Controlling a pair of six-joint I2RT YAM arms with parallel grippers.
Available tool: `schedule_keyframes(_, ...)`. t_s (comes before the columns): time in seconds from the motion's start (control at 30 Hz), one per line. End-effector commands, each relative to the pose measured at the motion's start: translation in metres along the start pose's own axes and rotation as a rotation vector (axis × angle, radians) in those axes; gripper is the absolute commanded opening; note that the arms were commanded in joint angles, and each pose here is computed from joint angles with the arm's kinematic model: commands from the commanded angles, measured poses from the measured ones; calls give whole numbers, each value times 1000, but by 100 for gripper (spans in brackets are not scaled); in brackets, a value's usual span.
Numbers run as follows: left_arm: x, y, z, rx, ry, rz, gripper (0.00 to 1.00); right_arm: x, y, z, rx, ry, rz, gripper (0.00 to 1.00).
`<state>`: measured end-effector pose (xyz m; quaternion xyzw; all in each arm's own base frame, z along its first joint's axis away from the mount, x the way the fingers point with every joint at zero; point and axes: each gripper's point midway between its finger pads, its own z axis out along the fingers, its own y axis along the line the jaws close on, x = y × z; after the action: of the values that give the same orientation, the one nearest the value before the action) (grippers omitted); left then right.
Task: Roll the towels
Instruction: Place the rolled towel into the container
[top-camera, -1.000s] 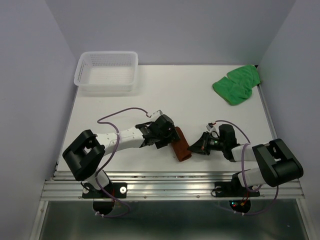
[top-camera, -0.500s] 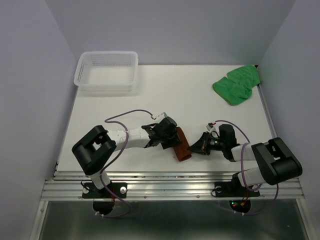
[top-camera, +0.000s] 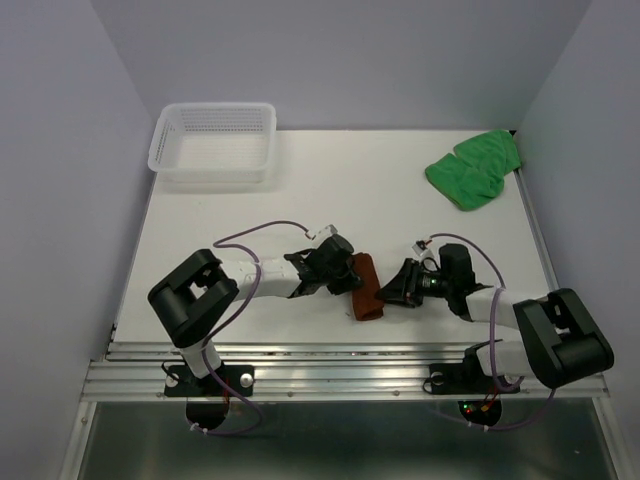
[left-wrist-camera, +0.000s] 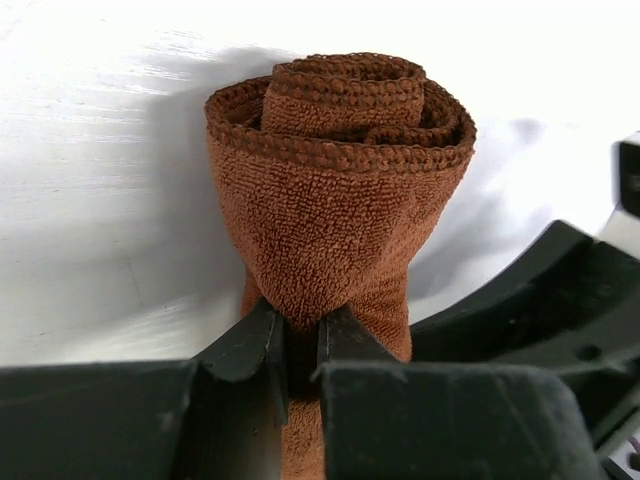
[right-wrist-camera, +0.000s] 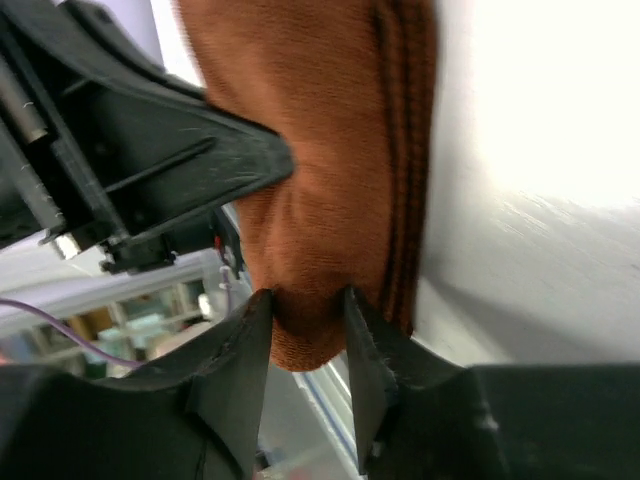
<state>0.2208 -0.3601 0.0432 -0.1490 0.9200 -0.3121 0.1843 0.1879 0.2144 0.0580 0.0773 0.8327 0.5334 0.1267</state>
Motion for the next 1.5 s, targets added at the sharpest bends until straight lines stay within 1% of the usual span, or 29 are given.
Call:
schedule_keyframes(0.0, 3, 13, 4, -20, 5, 76, 0, -14, 14, -9, 44, -21, -156, 47)
schedule_keyframes(0.07, -10, 5, 0, -14, -50, 105, 0, -22, 35, -18, 31, -64, -243, 54)
schedule_keyframes(0.1, -16, 2, -2, -8, -69, 131, 0, -27, 42, -23, 47, -79, -277, 64)
schedule_keyframes(0.17, -31, -10, -14, 15, -124, 204, 0, -33, 64, -35, 30, -128, -343, 75)
schedule_keyframes(0.2, -37, -13, -19, 23, -143, 224, 0, -35, 71, -39, 32, -146, -358, 78)
schedule_keyframes(0.23, -46, -18, -24, 44, -173, 284, 0, -39, 78, -44, 43, -170, -370, 80)
schedule_keyframes(0.27, -55, -29, -36, 76, -200, 310, 0, -41, 89, -51, 32, -206, -400, 83)
schedule_keyframes(0.3, -61, -32, -42, 83, -219, 329, 0, -44, 94, -56, 47, -231, -409, 88)
schedule_keyframes(0.33, -74, -43, -56, 123, -250, 407, 0, -46, 99, -60, 47, -249, -422, 89)
schedule_keyframes(0.43, -96, -57, -79, 163, -289, 487, 0, -51, 111, -72, 62, -311, -443, 90)
schedule_keyframes(0.47, -112, -59, -89, 173, -316, 513, 0, -53, 113, -75, 69, -329, -443, 90)
schedule_keyframes(0.53, -128, -68, -102, 218, -328, 564, 0, -55, 115, -79, 82, -354, -446, 90)
schedule_keyframes(0.57, -155, -73, -119, 218, -386, 586, 0, -58, 118, -81, 86, -369, -449, 90)
schedule_keyframes(0.6, -166, -79, -128, 239, -403, 628, 0, -59, 118, -83, 93, -379, -446, 90)
schedule_keyframes(0.63, -183, -92, -147, 257, -454, 640, 0, -60, 119, -83, 97, -382, -448, 90)
schedule_keyframes(0.7, -222, -98, -173, 239, -554, 661, 0, -63, 119, -85, 111, -393, -452, 91)
schedule_keyframes(0.73, -237, -107, -192, 231, -597, 730, 0, -66, 117, -86, 128, -403, -452, 91)
schedule_keyframes(0.8, -272, -106, -215, 198, -681, 738, 0, -70, 114, -88, 157, -421, -449, 92)
schedule_keyframes(0.83, -287, -118, -234, 213, -726, 779, 0, -72, 112, -87, 168, -421, -446, 91)
schedule_keyframes(0.93, -324, -115, -242, 186, -729, 800, 0, -77, 107, -89, 204, -446, -431, 92)
schedule_keyframes(0.97, -351, -108, -248, 146, -741, 791, 0, -79, 104, -89, 217, -452, -426, 92)
schedule_keyframes(1.0, -357, -110, -249, 178, -713, 820, 0, -81, 102, -89, 226, -455, -421, 92)
schedule_keyframes(1.03, -377, -110, -267, 173, -738, 824, 0, -83, 102, -89, 233, -463, -419, 92)
schedule_keyframes(1.07, -385, -103, -248, 191, -671, 849, 0, -85, 100, -89, 244, -466, -412, 92)
schedule_keyframes(1.17, -417, -99, -244, 225, -621, 900, 0, -91, 96, -89, 272, -485, -396, 93)
schedule_keyframes(1.23, -430, -99, -242, 248, -596, 914, 0, -94, 90, -87, 295, -484, -380, 95)
schedule_keyframes(1.3, -451, -98, -239, 272, -579, 922, 0, -97, 83, -85, 321, -481, -360, 100)
schedule_keyframes(1.4, -470, -90, -230, 347, -563, 905, 0, -102, 78, -82, 343, -481, -344, 100)
schedule_keyframes(1.47, -472, -88, -215, 412, -538, 896, 0, -105, 71, -80, 372, -477, -325, 100)
